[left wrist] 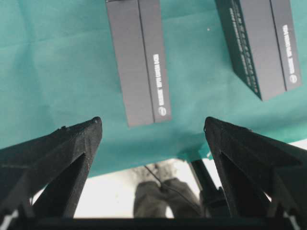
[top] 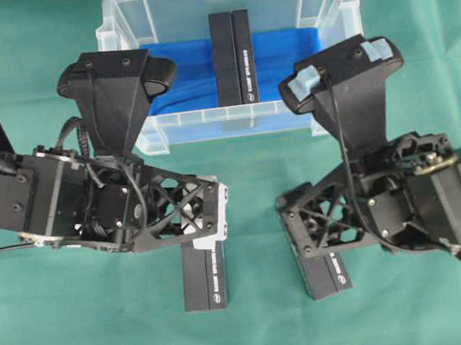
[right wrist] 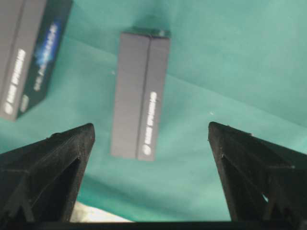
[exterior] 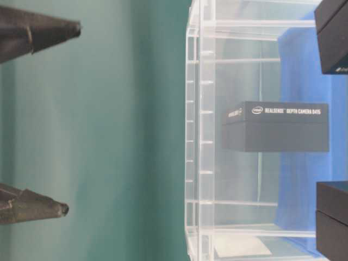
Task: Take the box out of the case with both arms.
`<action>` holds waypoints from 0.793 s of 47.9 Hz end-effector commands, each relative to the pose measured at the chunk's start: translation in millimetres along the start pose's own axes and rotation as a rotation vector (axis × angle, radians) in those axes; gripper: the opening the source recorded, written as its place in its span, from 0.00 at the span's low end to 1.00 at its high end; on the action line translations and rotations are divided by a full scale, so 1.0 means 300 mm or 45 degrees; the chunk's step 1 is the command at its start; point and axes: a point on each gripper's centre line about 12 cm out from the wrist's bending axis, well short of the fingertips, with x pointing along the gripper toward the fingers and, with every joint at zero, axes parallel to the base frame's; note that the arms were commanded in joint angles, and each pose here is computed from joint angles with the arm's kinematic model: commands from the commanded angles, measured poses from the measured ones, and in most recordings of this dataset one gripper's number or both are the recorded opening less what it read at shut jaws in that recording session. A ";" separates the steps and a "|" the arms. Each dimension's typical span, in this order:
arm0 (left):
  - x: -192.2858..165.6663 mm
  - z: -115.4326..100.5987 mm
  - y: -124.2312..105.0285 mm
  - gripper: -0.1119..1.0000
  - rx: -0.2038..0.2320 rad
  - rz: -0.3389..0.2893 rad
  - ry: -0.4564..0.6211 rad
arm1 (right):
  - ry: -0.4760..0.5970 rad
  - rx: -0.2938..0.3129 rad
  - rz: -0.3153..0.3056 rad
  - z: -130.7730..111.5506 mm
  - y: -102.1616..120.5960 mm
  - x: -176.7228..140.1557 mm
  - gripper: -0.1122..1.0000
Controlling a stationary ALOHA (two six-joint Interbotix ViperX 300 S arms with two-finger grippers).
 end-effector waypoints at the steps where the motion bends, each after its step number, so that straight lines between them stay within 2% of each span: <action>1: -0.049 -0.007 0.011 0.92 0.006 -0.038 0.005 | 0.030 0.012 0.057 0.015 -0.029 -0.079 0.94; 7: -0.062 -0.028 0.043 0.92 0.023 -0.020 0.017 | 0.034 0.003 0.044 0.019 -0.067 -0.113 0.93; 12: -0.077 -0.042 0.078 0.92 0.034 -0.011 0.026 | 0.029 0.002 -0.005 0.021 -0.119 -0.130 0.91; 19: -0.104 -0.049 0.142 0.92 0.005 -0.007 0.031 | 0.027 -0.002 -0.056 0.023 -0.190 -0.136 0.90; 38: -0.120 -0.071 0.354 0.92 -0.062 0.055 0.036 | 0.033 0.000 -0.069 0.044 -0.342 -0.141 0.90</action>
